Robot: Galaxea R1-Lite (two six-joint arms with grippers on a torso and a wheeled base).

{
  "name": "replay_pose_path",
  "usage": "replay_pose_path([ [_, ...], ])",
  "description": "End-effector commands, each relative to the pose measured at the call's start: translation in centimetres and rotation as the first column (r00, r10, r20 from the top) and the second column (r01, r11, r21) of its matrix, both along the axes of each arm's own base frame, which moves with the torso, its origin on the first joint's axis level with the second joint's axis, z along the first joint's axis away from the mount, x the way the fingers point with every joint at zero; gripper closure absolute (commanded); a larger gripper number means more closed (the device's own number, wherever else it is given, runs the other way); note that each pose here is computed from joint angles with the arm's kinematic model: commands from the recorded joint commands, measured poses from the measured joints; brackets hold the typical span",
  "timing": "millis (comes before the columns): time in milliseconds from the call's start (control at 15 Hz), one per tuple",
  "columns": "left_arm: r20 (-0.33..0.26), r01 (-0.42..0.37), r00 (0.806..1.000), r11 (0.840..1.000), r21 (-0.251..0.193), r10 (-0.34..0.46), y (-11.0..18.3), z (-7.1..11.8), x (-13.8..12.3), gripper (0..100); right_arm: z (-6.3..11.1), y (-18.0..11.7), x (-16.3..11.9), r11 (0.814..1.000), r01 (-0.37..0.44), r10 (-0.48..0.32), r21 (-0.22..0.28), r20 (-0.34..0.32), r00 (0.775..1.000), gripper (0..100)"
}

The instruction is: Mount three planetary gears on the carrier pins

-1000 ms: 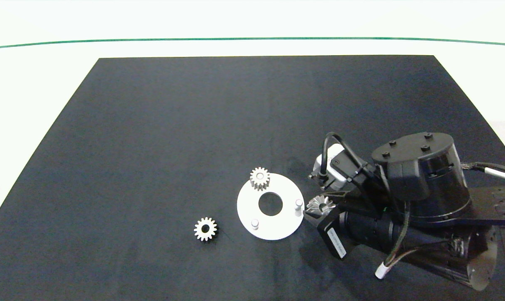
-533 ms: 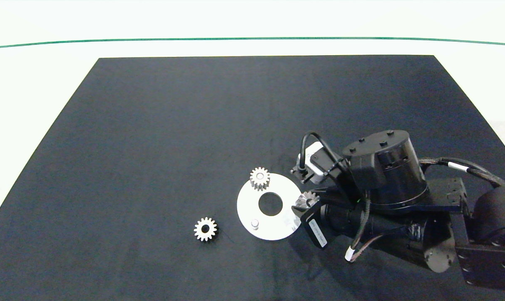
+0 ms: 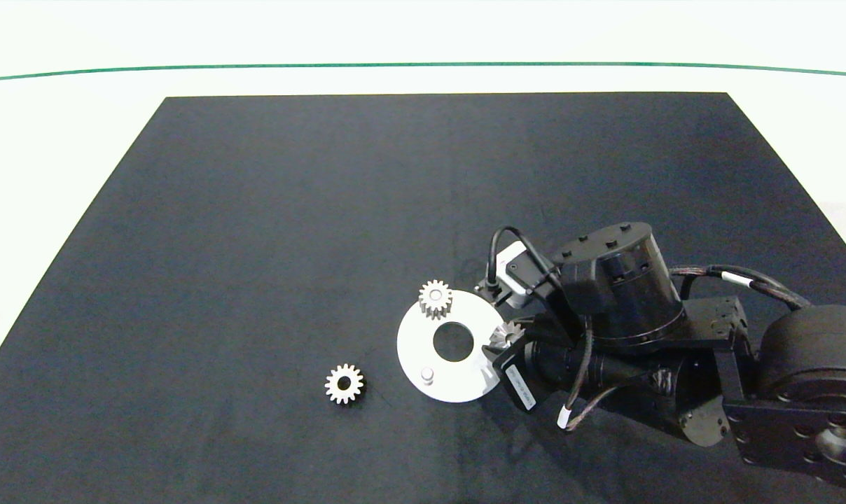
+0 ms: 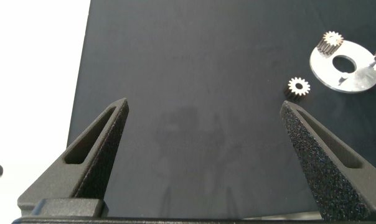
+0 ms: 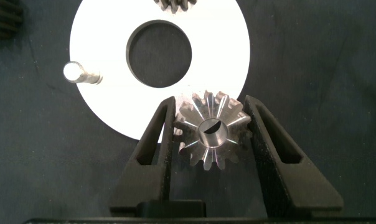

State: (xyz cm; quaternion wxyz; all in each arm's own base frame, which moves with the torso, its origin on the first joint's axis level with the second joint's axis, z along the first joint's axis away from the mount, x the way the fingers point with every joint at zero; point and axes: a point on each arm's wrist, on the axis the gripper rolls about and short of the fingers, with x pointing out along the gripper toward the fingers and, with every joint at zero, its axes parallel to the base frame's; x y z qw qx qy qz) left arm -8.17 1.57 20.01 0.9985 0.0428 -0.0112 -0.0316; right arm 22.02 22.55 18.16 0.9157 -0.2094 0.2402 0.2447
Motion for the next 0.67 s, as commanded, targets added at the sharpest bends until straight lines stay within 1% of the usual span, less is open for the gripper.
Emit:
replay_pose_path([
  [67, -0.012, 0.000, 1.000, 1.000, -0.005, -0.001, -0.02, -0.02, 0.18, 0, -0.17, 0.15, 0.39, 1.000, 0.005, -0.005, -0.002, -0.001, 1.000, 90],
  [600, -0.020, 0.000, 1.000, 1.000, -0.007, -0.001, -0.05, 0.09, 0.34, 0, -0.52, 0.00, 1.03, 1.000, 0.017, -0.017, -0.003, -0.014, 1.000, 90],
  [667, -0.019, 0.000, 1.000, 1.000, -0.007, -0.001, -0.04, 0.08, 0.31, 0, -0.61, -0.06, 1.10, 1.000, 0.017, -0.017, -0.002, -0.018, 1.000, 0],
])
